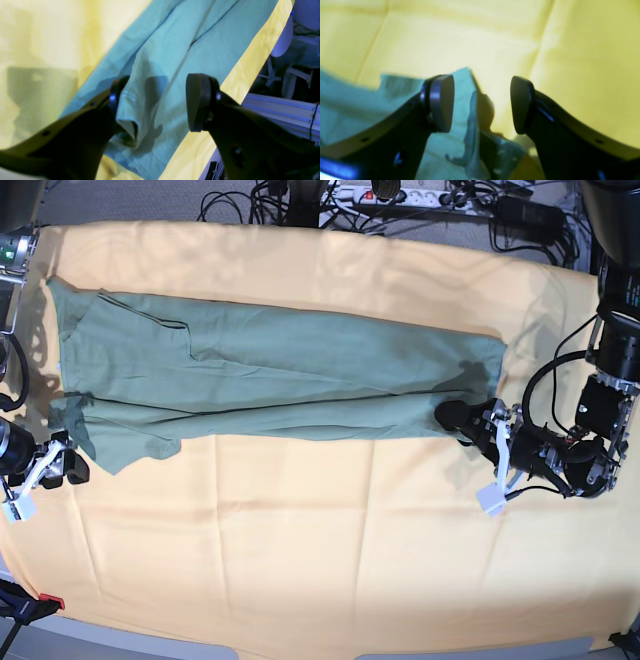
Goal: Fold the T-shirt properly
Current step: 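Regrasp the end of the green shirt strip with the right gripper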
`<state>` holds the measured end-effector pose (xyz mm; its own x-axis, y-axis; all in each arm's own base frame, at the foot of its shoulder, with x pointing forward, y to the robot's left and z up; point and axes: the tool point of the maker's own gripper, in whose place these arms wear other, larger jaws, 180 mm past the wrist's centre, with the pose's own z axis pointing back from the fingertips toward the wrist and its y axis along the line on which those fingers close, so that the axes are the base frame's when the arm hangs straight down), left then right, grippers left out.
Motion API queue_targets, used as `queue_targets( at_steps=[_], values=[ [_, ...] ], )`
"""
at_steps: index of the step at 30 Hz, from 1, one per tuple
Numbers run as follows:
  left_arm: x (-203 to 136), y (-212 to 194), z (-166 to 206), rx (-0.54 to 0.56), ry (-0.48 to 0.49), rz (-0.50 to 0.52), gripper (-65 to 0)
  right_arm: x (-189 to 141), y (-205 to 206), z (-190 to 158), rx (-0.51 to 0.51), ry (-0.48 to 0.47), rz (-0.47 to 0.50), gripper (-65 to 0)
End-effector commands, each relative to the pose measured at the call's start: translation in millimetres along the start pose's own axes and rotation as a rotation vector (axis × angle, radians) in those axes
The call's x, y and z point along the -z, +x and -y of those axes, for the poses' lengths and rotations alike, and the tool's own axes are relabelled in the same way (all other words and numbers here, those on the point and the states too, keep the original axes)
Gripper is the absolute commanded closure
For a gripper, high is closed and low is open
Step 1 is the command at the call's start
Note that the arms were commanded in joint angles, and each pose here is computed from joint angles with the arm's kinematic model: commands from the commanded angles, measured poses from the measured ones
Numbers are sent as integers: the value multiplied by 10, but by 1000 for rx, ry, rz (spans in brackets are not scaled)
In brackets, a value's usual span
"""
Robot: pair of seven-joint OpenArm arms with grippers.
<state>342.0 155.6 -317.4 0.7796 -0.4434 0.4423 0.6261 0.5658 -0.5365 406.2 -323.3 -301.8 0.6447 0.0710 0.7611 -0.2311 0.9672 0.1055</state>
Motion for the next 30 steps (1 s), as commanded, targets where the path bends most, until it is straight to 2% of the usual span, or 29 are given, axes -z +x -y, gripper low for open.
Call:
queue_targets(
  at_steps=[1, 6, 12, 23, 30],
  values=[
    [-153, 161, 13, 30, 12, 39, -360, -124, 261, 111, -14, -33, 63, -375],
    [-154, 160, 13, 31, 13, 39, -360, -68, 155, 208, 17, -112, 24, -376],
    [-156, 165, 13, 34, 13, 42, -360, 85, 37, 97, 96, -119, -6, -376],
    [-232, 117, -37, 25, 33, 37, -360, 377, -311, -70, 206, -48, -56, -376],
    [-315, 74, -88, 15, 54, 37, -360, 428, -317, -328, 223, 107, -24, -375]
  ],
)
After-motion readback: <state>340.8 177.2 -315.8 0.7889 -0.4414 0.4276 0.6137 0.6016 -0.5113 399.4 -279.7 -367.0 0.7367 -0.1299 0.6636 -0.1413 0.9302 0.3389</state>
